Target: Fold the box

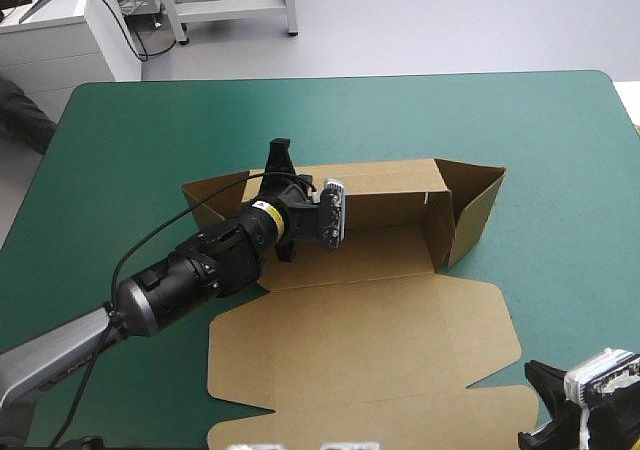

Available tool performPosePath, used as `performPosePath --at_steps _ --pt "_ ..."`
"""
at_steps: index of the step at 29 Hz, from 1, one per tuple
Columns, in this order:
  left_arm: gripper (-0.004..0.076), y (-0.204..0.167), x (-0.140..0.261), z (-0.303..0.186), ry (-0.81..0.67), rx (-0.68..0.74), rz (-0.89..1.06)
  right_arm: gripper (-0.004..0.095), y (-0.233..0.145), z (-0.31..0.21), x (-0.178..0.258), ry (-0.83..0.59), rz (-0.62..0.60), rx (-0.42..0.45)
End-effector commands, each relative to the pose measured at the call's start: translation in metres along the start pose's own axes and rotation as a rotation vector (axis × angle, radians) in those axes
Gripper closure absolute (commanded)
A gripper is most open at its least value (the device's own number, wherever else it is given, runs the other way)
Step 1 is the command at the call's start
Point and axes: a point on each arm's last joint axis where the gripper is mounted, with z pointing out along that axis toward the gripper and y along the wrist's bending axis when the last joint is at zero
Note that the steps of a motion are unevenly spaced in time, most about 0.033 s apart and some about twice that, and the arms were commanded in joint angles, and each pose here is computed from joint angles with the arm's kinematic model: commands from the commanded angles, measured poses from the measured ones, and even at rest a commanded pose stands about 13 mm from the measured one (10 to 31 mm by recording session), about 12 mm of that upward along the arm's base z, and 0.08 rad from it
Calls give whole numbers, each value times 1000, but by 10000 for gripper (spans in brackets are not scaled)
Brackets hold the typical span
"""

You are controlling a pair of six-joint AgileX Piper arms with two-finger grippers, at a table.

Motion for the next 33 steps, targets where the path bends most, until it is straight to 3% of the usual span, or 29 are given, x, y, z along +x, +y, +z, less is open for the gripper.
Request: performPosePath --at_steps 1,14,23,26,30,33 --pt "732 13 2 -8 -27 -110 -14 927 1 -3 -13 -78 -7 -3" --pt "732 -17 -4 -5 -35 -86 -28 927 1 -3 -13 -78 -7 -3" --pt "732 -17 -4 -5 -37 -86 -29 893 1 -3 -13 -80 -10 -1" --pt "732 -17 -4 -5 -38 -89 -47 746 1 -3 -13 -80 -39 -1" --pt "732 -15 -4 -5 -40 -105 -68 424 1 -3 -13 -79 -42 -2" --pt "732 -15 -5 -5 -43 -103 -72 314 1 -3 -13 -79 -42 -2"
